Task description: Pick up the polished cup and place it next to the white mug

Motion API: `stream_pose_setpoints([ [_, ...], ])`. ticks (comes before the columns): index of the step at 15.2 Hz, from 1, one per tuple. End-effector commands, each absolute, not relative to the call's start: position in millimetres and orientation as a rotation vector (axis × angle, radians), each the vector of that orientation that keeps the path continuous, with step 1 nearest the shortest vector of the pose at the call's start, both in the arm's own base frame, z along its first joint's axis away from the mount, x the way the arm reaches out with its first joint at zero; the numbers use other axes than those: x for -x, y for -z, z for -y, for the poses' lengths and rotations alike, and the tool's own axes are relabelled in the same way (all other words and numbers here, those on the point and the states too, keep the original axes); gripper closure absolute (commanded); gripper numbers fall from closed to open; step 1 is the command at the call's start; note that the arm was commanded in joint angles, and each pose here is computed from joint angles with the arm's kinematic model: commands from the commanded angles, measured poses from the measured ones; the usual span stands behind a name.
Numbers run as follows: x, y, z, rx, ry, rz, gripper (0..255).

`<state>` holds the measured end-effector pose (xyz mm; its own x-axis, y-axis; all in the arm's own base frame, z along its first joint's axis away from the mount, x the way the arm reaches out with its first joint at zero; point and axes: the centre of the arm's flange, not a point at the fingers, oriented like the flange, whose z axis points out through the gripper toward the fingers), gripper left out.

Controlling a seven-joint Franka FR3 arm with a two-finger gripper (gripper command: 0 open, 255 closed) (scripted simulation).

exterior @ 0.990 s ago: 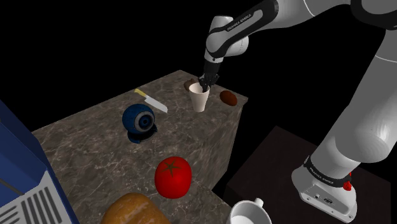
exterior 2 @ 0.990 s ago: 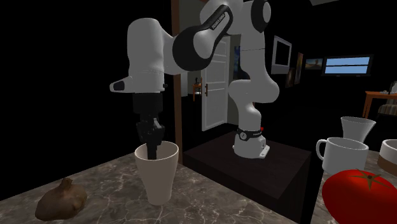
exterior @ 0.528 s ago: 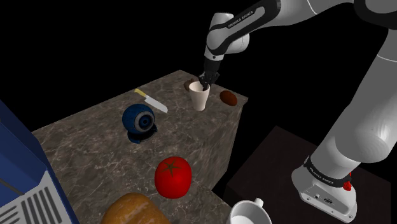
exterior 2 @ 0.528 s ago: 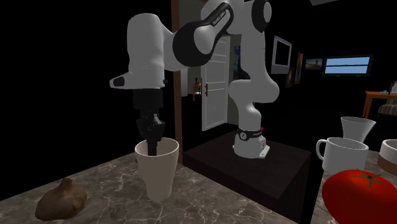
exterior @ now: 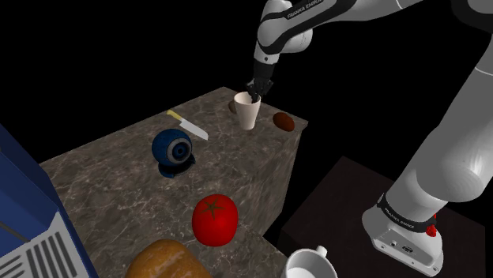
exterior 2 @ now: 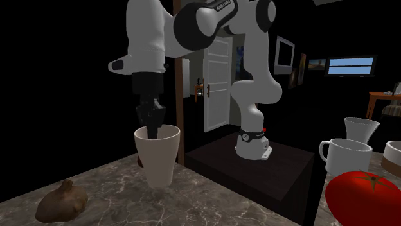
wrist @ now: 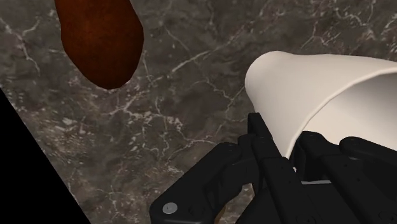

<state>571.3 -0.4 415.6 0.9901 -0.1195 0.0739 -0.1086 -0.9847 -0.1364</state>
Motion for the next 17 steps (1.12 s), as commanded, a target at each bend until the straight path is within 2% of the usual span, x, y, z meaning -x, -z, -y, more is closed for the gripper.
stream_pose_setpoints([
  [1,-570,-427,2,3.002,0.123,-0.173,255],
  [17,-570,-511,2,3.002,0.123,-0.173,255],
])
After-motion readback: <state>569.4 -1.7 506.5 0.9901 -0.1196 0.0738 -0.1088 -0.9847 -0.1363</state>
